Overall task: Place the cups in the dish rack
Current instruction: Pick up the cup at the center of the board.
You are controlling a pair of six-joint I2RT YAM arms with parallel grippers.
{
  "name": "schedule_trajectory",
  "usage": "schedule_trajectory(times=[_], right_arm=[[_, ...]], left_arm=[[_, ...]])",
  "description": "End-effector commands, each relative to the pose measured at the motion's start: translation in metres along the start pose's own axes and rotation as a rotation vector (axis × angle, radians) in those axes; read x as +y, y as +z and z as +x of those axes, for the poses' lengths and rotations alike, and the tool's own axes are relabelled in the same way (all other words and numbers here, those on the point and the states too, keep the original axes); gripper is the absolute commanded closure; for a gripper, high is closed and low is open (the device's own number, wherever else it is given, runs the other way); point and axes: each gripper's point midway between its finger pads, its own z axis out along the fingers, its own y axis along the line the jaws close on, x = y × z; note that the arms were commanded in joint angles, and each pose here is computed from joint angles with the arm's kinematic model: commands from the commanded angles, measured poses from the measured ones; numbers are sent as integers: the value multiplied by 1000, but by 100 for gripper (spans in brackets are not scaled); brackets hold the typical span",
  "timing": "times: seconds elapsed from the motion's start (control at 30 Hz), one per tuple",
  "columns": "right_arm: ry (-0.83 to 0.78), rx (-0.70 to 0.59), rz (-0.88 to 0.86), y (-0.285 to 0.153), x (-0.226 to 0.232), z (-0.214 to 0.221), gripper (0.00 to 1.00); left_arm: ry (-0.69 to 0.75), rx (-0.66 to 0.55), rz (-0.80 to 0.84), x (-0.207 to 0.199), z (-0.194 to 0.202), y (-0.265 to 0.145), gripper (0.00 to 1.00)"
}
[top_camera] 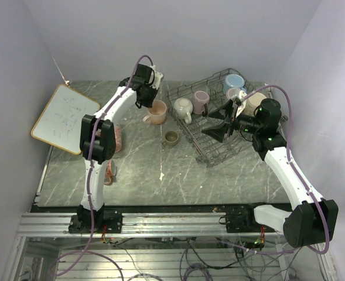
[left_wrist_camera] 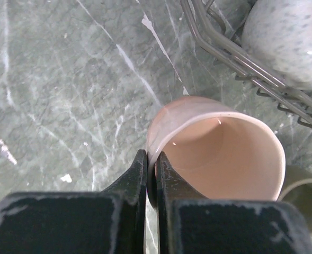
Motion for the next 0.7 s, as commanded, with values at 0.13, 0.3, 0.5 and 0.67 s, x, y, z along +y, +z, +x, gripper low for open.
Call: schedule_trajectory(times=[0.13,0.3,0.5,0.67], right_arm=[[15,-13,-33,0,6,-1,18],[20,-25,-48,-1,10,-3,18],[21,-37,-58,-2,14,-7,18],[25,-54,-76,-3,20,-11,18]], left_arm=[[-152,-354,-27,16,-65,-93,93],[-260,-534,33,7,-71,-145,93],[-363,-710,136,-16,-66,-203,93],[-443,-810,234,-36,-48,-237,93]])
